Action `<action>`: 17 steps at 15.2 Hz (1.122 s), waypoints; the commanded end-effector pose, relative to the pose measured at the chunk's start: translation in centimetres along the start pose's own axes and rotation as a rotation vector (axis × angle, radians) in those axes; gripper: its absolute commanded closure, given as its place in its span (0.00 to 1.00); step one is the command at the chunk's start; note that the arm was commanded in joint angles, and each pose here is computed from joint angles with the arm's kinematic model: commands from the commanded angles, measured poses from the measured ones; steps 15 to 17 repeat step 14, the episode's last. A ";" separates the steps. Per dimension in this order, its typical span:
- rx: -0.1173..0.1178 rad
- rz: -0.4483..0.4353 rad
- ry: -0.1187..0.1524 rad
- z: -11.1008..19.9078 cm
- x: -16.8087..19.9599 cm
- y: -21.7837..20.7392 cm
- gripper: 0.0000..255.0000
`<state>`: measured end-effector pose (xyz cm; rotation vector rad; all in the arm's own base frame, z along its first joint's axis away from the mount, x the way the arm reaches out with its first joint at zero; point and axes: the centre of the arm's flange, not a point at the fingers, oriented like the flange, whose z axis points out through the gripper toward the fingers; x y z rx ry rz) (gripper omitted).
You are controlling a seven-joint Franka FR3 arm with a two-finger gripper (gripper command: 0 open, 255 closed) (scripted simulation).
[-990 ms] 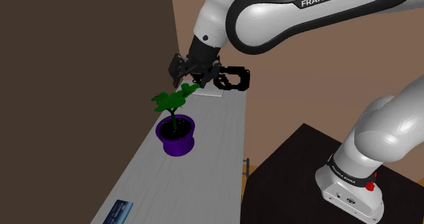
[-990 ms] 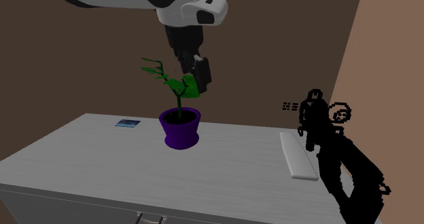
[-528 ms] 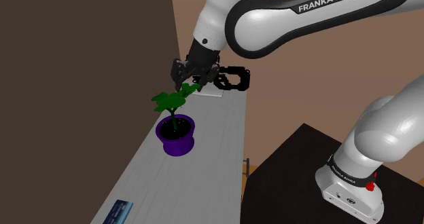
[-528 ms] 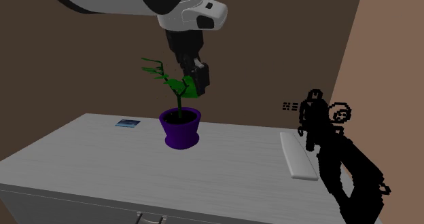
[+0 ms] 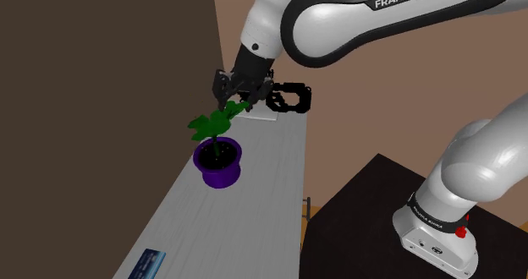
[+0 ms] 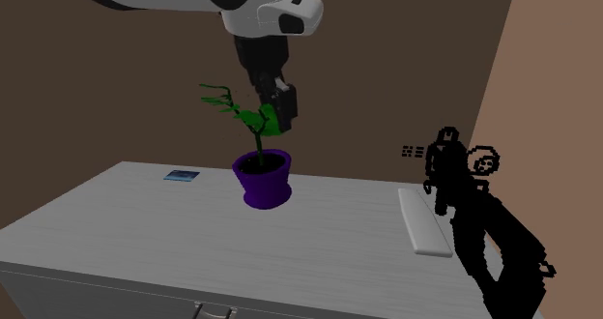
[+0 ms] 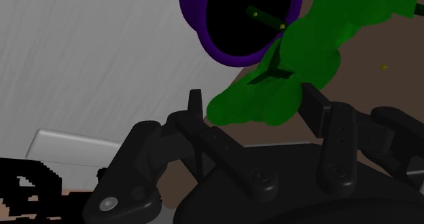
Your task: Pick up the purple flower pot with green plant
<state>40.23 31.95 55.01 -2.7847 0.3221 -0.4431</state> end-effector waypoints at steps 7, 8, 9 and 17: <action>0.001 0.000 0.001 -3.9 1.2 -1.5 1.00; 0.001 0.000 0.001 -4.4 1.3 -1.6 1.00; 0.001 0.000 0.001 -4.9 1.4 -1.8 1.00; 0.001 0.000 0.001 -6.4 1.9 -2.3 1.00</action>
